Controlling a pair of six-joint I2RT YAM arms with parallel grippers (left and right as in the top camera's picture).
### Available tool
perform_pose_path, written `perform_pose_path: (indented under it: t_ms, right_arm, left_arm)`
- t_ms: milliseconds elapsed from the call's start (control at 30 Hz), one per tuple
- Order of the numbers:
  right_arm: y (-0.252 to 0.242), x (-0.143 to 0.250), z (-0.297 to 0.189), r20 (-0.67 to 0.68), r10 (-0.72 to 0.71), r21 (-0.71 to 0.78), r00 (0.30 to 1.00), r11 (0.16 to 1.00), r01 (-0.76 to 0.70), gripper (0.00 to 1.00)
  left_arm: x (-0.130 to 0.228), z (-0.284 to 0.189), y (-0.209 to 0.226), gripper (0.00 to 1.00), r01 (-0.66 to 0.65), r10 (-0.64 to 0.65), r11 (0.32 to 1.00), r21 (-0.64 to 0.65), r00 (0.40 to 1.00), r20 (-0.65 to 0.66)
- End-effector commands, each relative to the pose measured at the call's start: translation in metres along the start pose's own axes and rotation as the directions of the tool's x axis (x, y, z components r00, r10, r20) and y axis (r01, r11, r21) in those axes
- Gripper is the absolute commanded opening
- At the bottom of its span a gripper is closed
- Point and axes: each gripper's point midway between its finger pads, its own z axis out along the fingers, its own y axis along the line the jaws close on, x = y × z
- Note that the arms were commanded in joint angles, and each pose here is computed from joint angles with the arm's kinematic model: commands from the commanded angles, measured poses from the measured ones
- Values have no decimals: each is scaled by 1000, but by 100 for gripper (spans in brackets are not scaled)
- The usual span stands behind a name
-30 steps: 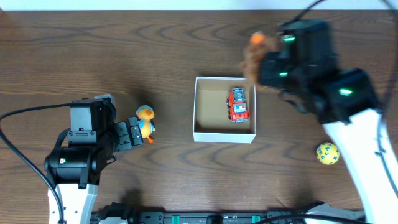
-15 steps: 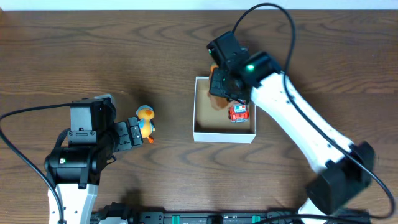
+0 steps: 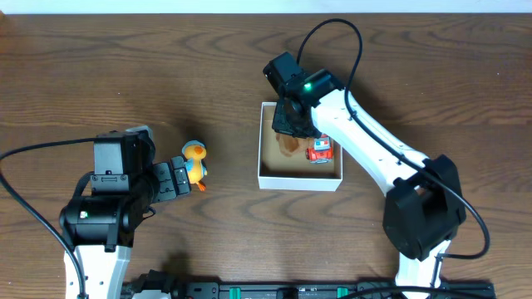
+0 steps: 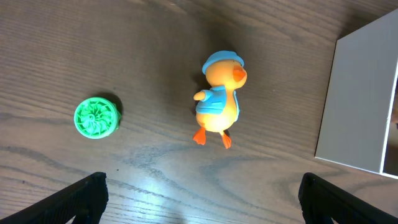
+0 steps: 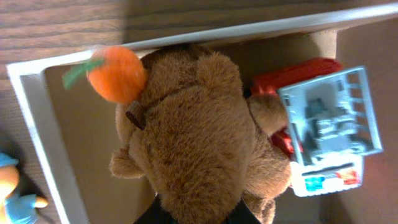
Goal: Pack container
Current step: 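Carry the plush bear into the box and release it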
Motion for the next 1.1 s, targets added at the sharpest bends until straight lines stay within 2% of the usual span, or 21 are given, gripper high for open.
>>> perform_pose_path:
  t_ms: [0, 300, 400, 433, 467, 767, 900, 1067]
  right_arm:
    - [-3, 3, 16, -13, 18, 38, 1000, 999, -18, 1]
    - [-4, 6, 35, -34, 21, 62, 999, 998, -19, 4]
    - [-4, 6, 35, -32, 21, 60, 999, 998, -19, 39]
    - [-4, 5, 35, -31, 21, 58, 999, 998, -19, 48]
    - [-4, 5, 35, -31, 21, 58, 999, 998, -19, 52]
    - [-2, 2, 21, -13, 10, 37, 1000, 999, -9, 61]
    - [2, -8, -9, 47, -22, -14, 999, 1000, 23, 67]
    - [-5, -30, -68, 190, -61, -62, 980, 995, 74, 77]
  left_arm:
    - [-3, -2, 0, 98, 6, -6, 1000, 2, 1000, 8]
    - [-3, -2, 0, 98, 6, -6, 1000, 2, 1000, 7]
    - [-3, -2, 0, 98, 6, -6, 1000, 1, 1000, 6]
    - [-3, -2, 0, 98, 6, -6, 1000, 1, 1000, 6]
    - [-3, -2, 0, 98, 6, -6, 1000, 1, 1000, 6]
    - [-2, -2, 0, 98, 6, -6, 1000, 1, 1000, 6]
    - [-2, -2, 0, 98, 6, -6, 1000, 1, 1000, 6]
    - [-2, -2, 0, 98, 6, -6, 1000, 1, 1000, 5]
